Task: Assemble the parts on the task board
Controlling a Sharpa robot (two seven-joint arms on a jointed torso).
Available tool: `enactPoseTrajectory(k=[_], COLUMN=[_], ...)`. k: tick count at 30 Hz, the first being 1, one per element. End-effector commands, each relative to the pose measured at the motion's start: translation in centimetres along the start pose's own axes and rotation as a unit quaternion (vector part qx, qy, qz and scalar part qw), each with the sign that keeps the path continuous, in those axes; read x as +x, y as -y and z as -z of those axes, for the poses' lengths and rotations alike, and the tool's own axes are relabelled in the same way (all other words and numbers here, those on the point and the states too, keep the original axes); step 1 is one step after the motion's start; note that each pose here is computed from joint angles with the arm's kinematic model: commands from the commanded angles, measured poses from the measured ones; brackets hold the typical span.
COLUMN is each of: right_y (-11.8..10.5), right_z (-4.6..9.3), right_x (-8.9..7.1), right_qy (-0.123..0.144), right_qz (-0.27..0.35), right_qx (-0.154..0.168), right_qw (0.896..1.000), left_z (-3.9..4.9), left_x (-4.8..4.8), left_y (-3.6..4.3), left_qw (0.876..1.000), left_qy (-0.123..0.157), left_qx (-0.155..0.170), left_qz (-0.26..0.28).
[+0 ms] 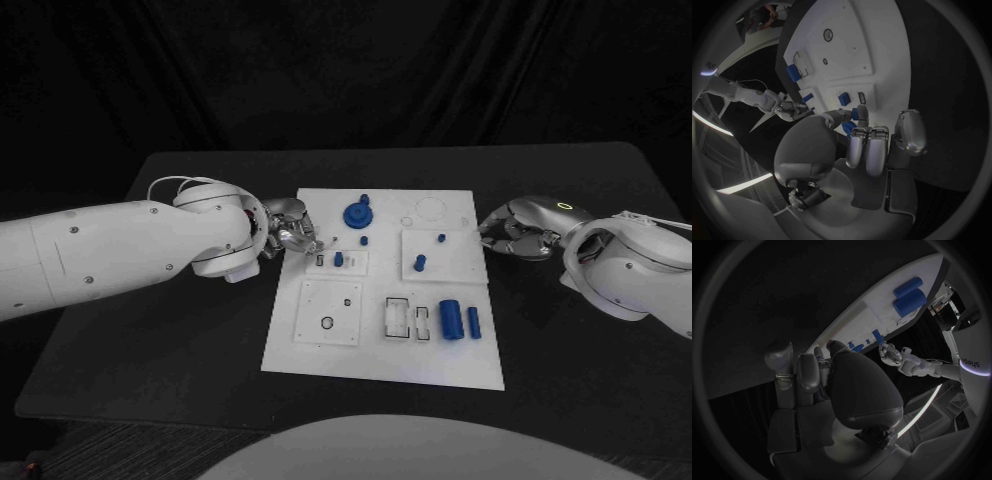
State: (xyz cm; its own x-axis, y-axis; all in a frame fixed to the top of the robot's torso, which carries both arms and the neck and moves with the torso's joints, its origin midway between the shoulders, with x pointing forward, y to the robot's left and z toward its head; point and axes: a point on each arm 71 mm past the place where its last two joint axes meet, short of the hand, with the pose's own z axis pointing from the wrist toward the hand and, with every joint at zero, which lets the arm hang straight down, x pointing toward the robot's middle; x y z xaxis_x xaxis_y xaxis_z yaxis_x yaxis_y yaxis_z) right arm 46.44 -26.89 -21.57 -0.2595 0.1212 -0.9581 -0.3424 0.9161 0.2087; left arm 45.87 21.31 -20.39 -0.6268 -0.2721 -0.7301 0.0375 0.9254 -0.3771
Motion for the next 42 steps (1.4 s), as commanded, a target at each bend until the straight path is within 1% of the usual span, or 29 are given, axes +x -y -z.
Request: enactPoseTrajectory(k=[1,4,6,8,10,12,15,18,24,29,35,42], right_y=[0.0,0.0,0.0,0.0,0.0,0.0,0.0,0.1,0.1,0.0,0.0,-0.1], right_z=[0.0,0.0,0.0,0.0,0.0,0.0,0.0,0.1,0.1,0.0,0.0,0.0], right_x=[0.1,0.1,0.1,0.1,0.1,0.1,0.1,0.1,0.1,0.1,0.1,0.0], right_qy=[0.002,0.002,0.002,0.002,0.002,0.002,0.003,0.003,0.003,0.004,0.004,0.009], right_qz=[0.0,0.0,0.0,0.0,0.0,0.0,-0.001,-0.001,-0.001,-0.001,-0.001,-0.002], right_qx=[0.005,0.006,0.007,0.007,0.007,0.007,0.007,0.008,0.008,0.007,0.006,0.004], right_qw=[1.0,1.0,1.0,1.0,1.0,1.0,1.0,1.0,1.0,1.0,1.0,1.0], left_z=[0.14,0.16,0.06,-0.04,-0.24,-0.47,-0.78,-1.05,-1.56,-1.98,-2.43,-2.72], left_x=[-0.31,-1.16,-1.65,-1.89,-2.16,-2.32,-2.4,-2.46,-2.47,-2.43,-2.42,-2.43], left_y=[0.36,0.52,0.54,0.44,0.27,0.15,-0.01,-0.11,0.02,0.26,0.63,0.56], left_qw=[0.999,0.999,0.998,0.997,0.996,0.995,0.992,0.989,0.985,0.982,0.98,0.977], left_qy=[-0.028,-0.034,-0.046,-0.057,-0.073,-0.091,-0.122,-0.145,-0.173,-0.189,-0.2,-0.208], left_qx=[0.012,0.013,0.012,0.011,0.01,0.008,0.005,0.002,-0.007,-0.014,-0.021,-0.042], left_qz=[-0.016,-0.027,-0.038,-0.045,-0.051,-0.042,-0.012,0.01,0.017,0.01,0.003,-0.007])
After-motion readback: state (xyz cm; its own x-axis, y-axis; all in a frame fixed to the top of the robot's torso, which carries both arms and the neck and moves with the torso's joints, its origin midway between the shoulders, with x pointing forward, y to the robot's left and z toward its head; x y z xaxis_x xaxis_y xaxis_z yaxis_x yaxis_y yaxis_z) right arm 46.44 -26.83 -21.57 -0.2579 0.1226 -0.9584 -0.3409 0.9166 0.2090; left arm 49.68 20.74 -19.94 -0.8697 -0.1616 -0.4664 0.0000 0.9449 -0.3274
